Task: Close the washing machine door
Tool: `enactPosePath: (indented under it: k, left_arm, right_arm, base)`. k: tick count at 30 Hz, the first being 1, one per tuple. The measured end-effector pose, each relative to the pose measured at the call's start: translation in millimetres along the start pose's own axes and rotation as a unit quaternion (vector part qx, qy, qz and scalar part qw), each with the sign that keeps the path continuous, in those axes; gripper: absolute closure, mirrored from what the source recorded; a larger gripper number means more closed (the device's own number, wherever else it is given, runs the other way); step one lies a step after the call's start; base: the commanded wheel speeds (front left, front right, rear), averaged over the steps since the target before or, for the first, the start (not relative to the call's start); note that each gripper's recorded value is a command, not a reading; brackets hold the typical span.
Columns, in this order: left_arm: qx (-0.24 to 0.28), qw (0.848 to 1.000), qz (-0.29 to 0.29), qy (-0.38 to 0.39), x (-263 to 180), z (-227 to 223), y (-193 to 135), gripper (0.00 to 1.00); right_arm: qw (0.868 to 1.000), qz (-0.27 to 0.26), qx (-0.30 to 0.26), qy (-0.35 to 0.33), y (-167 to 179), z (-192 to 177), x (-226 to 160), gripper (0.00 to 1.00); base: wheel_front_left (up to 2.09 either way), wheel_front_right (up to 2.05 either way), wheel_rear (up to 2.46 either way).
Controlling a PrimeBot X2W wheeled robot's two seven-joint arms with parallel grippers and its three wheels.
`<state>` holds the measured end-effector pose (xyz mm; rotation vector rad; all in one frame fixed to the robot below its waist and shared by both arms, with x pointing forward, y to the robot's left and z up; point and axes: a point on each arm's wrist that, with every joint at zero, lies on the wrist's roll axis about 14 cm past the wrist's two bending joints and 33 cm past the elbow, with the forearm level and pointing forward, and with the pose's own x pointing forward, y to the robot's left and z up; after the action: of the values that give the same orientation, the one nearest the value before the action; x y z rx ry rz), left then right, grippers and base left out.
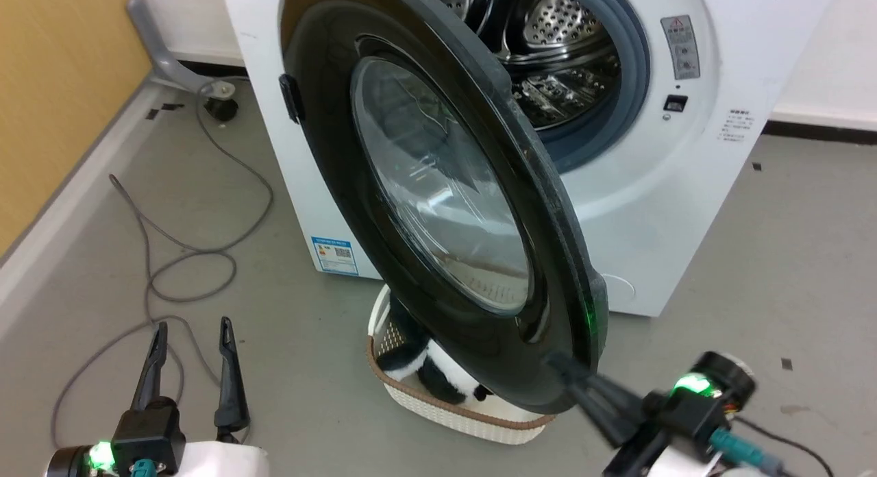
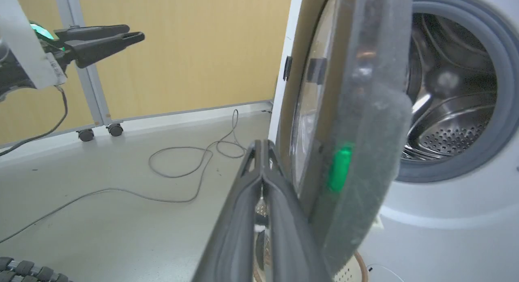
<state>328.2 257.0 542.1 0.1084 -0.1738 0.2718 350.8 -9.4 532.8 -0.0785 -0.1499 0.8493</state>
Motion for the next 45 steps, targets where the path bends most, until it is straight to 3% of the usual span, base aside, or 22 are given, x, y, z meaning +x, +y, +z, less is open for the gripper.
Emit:
enactPosePath:
  k: [11,23,34,45]
  left_arm:
    - [0.007,1.0,-0.024,-0.002,15.6,-2.6,-20.7,0.0]
    - [-0.003,0.999,-0.04,0.001,31.6,-7.5,-41.4,0.0]
    - [0.0,0.999,-0.039,0.018,54.8,-26.0,-51.3,0.0]
    - [0.007,0.999,-0.031,0.033,66.2,-41.5,-51.4,0.0]
  right_arm:
    - [0.993,-0.11,0.015,0.039,-67.4,-32.3,-10.6,1.0]
    - [0.979,-0.196,-0.018,0.049,-158.4,-39.3,7.2,1.0]
    - [0.967,-0.246,-0.034,0.052,-247.3,-51.2,44.9,1.0]
    - [0.962,-0.262,-0.032,0.077,-285.7,-74.5,68.9,1.0]
  base:
    - [0.0,0.0,0.0]
    - [0.0,0.0,0.0]
    - [0.0,0.0,0.0]
    - [0.0,0.0,0.0]
